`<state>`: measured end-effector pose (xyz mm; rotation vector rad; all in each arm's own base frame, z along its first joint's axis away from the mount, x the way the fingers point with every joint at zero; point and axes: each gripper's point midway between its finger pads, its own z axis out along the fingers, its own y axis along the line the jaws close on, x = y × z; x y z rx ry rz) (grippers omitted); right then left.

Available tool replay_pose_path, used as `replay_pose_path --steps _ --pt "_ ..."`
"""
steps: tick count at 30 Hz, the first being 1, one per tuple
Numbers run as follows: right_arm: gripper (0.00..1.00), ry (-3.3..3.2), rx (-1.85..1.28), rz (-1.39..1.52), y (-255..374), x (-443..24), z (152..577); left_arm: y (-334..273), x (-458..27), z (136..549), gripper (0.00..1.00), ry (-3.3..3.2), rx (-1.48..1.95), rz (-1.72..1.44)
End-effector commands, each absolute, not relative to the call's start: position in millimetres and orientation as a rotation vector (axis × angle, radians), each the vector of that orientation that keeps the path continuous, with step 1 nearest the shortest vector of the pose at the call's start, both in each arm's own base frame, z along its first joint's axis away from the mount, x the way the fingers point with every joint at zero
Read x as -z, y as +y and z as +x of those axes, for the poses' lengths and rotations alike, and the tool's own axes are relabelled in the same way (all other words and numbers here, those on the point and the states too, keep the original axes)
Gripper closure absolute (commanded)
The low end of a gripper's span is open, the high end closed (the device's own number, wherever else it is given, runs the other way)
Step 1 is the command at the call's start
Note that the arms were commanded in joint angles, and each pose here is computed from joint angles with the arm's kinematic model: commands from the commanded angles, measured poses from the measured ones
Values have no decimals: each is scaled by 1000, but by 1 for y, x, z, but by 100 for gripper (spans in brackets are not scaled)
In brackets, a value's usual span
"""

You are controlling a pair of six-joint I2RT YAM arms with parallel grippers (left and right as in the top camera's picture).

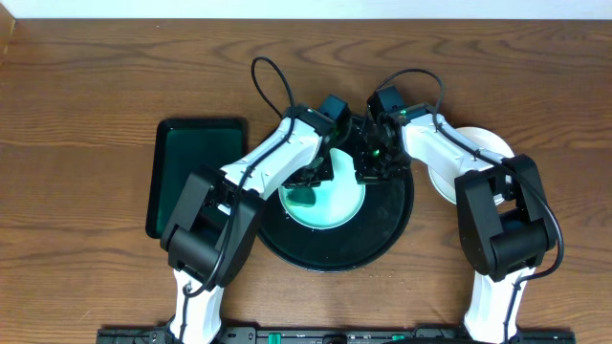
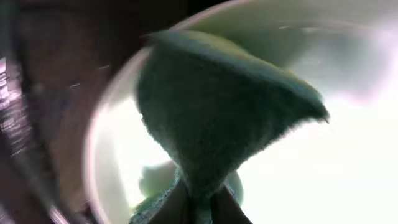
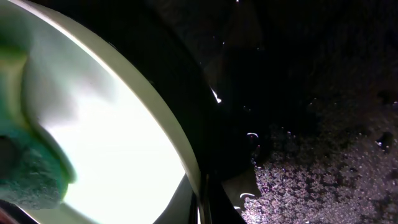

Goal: Clean dirty plates on tray and stack at the side
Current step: 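Scrub the pale green plate with the sponge while right gripper holds rim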

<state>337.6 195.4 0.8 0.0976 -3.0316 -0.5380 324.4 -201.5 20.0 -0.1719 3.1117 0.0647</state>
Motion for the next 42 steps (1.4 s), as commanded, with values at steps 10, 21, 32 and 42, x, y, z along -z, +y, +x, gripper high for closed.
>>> replay_pose_path --steps 10,21,32,42 --pt "99 -3038 397 68 182 24 337 -262 -18 319 93 3136 460 252" --pt "99 -3039 398 68 182 24 338 -186 -14 287 93 3305 -102 -220" --pt "99 -3037 397 68 182 24 337 -264 -20 317 93 3140 519 305" --pt "99 -3034 394 67 181 24 336 -140 -24 339 93 2944 -537 -193"
